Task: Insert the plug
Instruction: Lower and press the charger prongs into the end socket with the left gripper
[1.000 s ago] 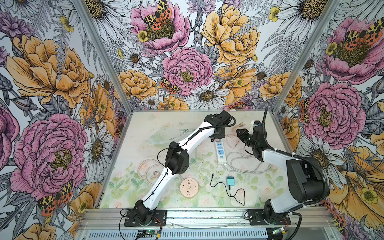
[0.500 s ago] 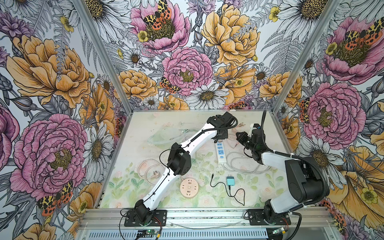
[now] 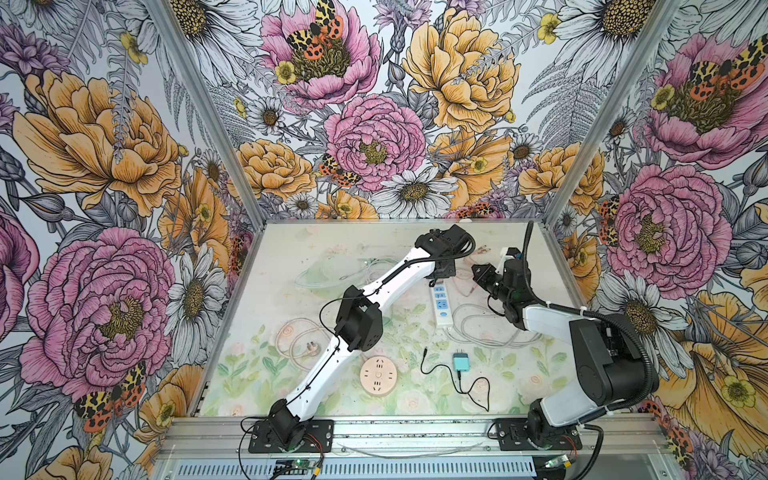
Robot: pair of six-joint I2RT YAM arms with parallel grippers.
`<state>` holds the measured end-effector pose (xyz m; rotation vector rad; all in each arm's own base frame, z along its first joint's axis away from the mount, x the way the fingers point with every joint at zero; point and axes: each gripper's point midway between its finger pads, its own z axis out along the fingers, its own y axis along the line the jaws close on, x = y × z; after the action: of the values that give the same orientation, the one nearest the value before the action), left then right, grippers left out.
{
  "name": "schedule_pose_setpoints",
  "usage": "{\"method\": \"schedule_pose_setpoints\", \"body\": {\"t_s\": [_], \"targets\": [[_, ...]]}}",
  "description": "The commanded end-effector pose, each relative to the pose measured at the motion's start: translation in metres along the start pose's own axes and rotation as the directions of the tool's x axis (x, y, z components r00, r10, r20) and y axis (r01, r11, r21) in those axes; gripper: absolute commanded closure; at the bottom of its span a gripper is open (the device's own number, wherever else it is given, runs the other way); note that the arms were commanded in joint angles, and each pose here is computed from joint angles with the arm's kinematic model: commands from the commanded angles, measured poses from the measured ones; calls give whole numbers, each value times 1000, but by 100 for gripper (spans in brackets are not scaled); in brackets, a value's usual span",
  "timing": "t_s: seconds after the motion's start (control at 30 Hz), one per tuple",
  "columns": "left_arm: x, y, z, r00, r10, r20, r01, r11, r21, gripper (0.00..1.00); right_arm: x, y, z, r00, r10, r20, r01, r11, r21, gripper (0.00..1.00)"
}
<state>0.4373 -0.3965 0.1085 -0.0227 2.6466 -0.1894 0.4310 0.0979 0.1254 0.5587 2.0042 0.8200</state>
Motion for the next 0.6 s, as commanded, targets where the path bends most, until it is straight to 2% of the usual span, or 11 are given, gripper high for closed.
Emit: {"method": "schedule_pose_setpoints", "body": {"t_s": [0.0,0.57], "targets": [[-2,12,11,1000,-19,21,20,998,-58,100,2,1,4,1000,-7,10,8,1000,-17,87],[-12,7,14,996,-47,76,52,997,-63,100,2,2,4,1000,-12,7,13,1000,-23,87]]}}
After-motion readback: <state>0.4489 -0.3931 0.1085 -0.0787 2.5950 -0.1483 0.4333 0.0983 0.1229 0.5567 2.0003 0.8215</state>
